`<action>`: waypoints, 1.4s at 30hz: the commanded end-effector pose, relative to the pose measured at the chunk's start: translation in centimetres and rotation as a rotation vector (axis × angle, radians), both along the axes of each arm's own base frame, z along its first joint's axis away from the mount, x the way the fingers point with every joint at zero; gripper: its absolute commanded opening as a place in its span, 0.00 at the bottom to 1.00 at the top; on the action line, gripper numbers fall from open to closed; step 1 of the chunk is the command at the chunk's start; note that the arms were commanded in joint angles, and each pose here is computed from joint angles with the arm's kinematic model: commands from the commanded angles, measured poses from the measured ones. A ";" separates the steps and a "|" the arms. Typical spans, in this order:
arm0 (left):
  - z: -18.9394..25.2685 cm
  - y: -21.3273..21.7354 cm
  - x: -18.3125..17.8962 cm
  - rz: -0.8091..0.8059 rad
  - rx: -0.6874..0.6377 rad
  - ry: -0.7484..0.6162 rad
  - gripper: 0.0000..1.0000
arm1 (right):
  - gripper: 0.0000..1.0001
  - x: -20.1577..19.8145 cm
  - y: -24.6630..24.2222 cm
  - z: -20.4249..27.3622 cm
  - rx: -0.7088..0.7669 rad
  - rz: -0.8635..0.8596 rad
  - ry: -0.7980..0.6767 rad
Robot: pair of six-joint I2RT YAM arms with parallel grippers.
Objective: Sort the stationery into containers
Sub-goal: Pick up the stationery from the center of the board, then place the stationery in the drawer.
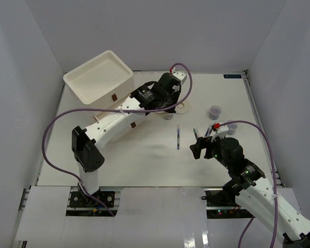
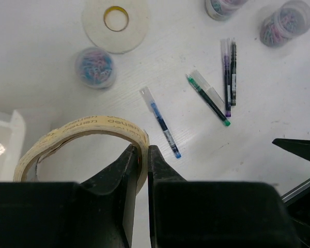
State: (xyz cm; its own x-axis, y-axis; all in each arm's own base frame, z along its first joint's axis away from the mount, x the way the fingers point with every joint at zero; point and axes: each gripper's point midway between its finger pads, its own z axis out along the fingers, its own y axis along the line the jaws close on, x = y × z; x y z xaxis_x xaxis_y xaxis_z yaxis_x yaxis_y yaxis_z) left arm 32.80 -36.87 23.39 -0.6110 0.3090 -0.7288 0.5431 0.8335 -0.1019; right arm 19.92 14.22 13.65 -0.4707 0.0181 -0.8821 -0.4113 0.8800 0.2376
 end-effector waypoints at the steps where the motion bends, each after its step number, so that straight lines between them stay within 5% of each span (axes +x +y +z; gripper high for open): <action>1: 2.0 4.3 1.1 0.152 0.065 -0.004 0.22 | 0.96 0.5 0.2 1.8 0.022 -0.010 -0.037; 15: -0.1 16.6 6.0 0.360 0.079 0.033 0.23 | 0.96 0.6 0.3 1.5 0.012 -0.007 -0.028; 26: -2.2 20.4 5.2 0.400 0.077 0.084 0.26 | 0.96 1.0 0.5 1.5 -0.003 -0.002 -0.021; 35: -1.3 21.2 4.7 0.406 0.066 0.069 0.52 | 0.96 1.9 1.2 1.8 0.000 -0.004 -0.023; 42: 1.7 19.9 4.5 0.355 -0.027 0.026 0.61 | 0.98 5.0 0.8 3.0 -0.062 -0.113 -0.004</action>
